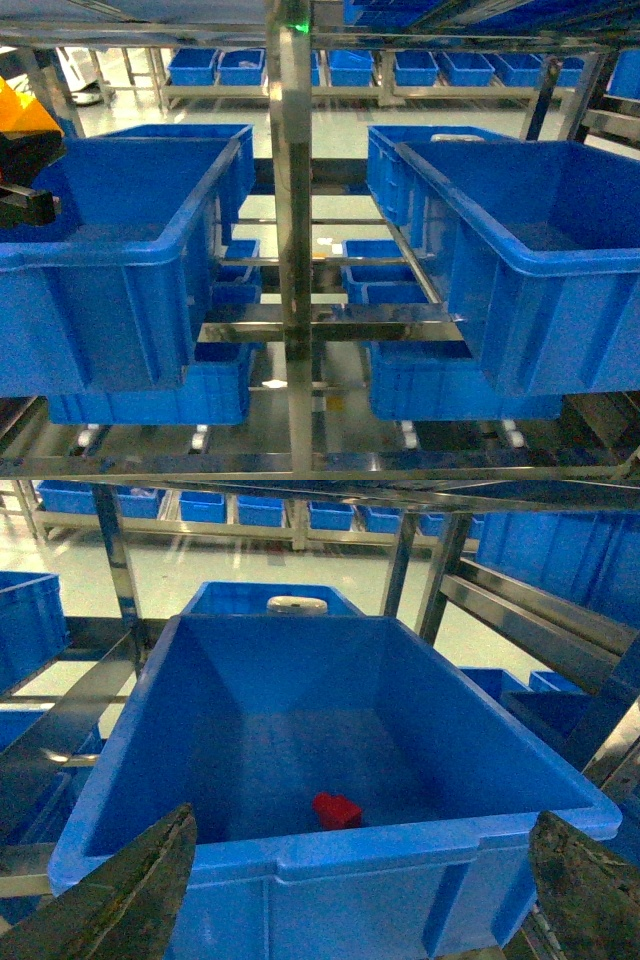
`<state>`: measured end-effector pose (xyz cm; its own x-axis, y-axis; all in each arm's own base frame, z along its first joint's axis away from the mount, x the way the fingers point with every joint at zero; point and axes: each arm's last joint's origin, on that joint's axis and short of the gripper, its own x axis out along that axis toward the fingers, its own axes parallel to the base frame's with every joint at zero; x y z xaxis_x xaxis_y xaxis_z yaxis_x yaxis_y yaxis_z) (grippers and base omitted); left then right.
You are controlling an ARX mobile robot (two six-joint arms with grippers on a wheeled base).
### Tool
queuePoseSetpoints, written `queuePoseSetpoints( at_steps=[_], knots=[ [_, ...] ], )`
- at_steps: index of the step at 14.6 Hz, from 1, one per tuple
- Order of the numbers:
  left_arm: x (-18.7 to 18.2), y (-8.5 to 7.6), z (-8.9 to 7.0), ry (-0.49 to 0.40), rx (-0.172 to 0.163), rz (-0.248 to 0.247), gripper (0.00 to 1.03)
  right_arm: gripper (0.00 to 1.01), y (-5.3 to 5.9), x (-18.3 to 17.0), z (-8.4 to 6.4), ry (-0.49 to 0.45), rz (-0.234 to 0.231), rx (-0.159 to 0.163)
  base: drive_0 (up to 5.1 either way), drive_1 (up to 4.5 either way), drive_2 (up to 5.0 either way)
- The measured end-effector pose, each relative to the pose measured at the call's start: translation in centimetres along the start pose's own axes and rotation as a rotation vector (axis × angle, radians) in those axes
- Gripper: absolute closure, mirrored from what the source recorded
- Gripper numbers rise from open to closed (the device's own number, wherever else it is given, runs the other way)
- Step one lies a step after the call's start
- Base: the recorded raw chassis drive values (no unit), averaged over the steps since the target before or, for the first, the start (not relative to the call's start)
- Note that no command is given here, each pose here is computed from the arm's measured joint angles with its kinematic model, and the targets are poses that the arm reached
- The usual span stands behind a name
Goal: Sort and place red and yellow blocks in left bins
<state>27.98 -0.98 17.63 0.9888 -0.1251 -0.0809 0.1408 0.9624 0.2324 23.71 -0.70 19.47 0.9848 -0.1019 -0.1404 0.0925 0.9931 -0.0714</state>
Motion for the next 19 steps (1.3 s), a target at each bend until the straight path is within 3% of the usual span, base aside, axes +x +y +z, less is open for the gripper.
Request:
queuePoseSetpoints(
  at_steps=[5, 7, 12, 15, 19],
  knots=[
    [0.1, 0.0, -0.2, 0.018, -0.008, -0.006, 0.76, 0.03, 0.0, 0.0, 0.0, -0.002, 0.0, 0.001, 0.0, 0.0, 0.0],
    [1.3, 0.5, -0.7, 0.065, -0.017, 0.002, 0.76, 0.03, 0.0, 0.0, 0.0, -0.002, 0.0, 0.001, 0.0, 0.0, 0.0],
    [7.2, 3.6, -0.9, 0.084, -0.026, 0.066, 0.76, 0.03, 0.0, 0.0, 0.0, -0.002, 0.0, 0.001, 0.0, 0.0, 0.0],
    [10.9, 4.2, -1.9, 0.134, -0.016, 0.069, 0.76, 0.03, 0.0, 0.0, 0.0, -0.001, 0.0, 0.0, 0.0, 0.0, 0.0],
    [16.3, 4.5, -3.7, 0.225, 0.015, 0.113, 0.76, 0.03, 0.0, 0.0, 0.0, -0.001, 0.0, 0.0, 0.0, 0.0, 0.0]
  ],
)
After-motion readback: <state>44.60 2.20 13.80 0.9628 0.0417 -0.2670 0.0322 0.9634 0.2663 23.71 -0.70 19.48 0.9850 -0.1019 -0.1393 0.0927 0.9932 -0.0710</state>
